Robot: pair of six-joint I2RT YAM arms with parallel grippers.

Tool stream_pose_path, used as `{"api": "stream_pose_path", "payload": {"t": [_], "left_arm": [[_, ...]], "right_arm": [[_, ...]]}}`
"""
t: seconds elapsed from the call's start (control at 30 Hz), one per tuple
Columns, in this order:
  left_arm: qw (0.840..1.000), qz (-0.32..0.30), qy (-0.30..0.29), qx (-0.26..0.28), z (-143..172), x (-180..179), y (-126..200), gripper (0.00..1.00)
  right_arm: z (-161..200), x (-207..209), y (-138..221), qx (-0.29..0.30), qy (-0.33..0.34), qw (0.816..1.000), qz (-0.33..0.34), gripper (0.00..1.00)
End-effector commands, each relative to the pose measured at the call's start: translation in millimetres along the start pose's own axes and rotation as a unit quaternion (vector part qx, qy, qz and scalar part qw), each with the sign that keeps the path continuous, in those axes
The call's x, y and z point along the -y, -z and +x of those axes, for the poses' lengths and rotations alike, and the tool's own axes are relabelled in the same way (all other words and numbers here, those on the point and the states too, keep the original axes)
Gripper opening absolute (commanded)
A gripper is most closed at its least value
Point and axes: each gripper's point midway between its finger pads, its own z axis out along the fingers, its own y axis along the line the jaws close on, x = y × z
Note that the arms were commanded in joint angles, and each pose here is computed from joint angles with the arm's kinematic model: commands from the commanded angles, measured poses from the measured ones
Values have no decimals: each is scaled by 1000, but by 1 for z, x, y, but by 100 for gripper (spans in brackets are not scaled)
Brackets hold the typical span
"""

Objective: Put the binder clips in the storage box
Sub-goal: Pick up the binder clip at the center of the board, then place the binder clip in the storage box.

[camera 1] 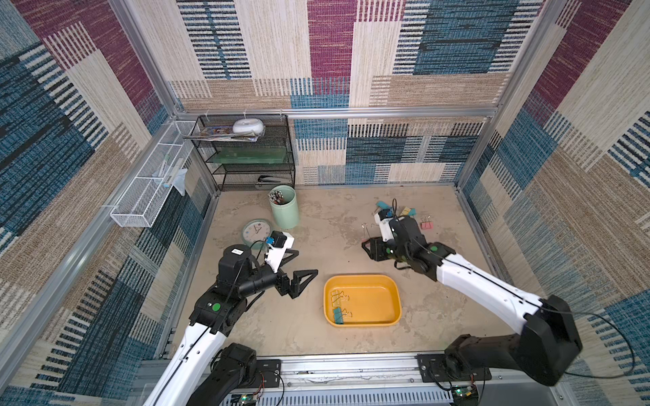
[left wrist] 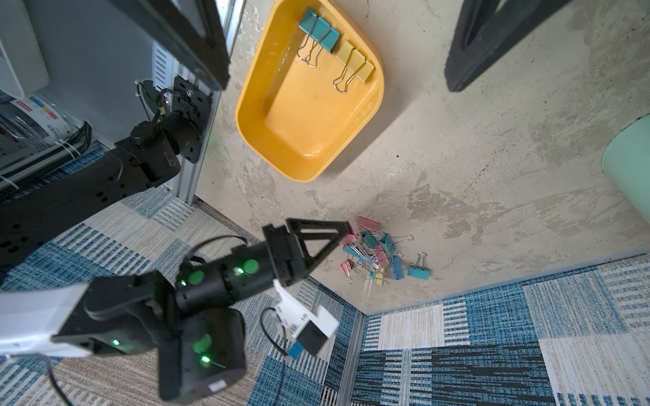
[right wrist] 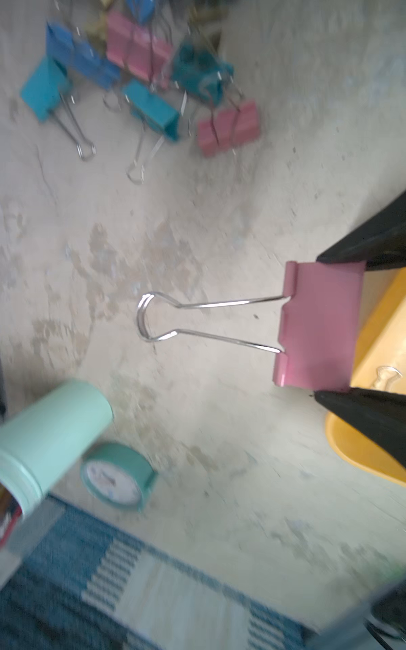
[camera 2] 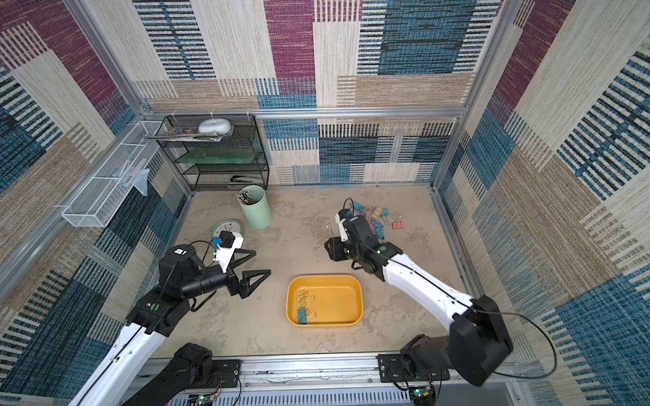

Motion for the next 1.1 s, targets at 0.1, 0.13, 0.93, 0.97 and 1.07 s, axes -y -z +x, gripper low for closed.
{"api": "stream_pose_path", "payload": {"t": [0.1, 0.13, 0.93, 0.97, 1.07], "left_arm": [[1000, -19, -16, 3, -4, -5, 2, 100], [1000, -23, -16, 2, -3, -7, 2, 100], [999, -33, -12, -8, 1, -13, -1, 99], [999, -33, -12, -8, 1, -13, -1, 99], [999, -33, -13, -8, 2, -12, -1, 99]], "right_arm": [[56, -64, 19, -1, -28, 991, -135, 30], [66, -72, 17, -12, -26, 989, -143, 31], [146, -107, -19, -99, 28, 982, -156, 65], [142, -108, -17, -92, 29, 983, -154, 68], [124, -107, -10, -64, 32, 987, -142, 78]]}}
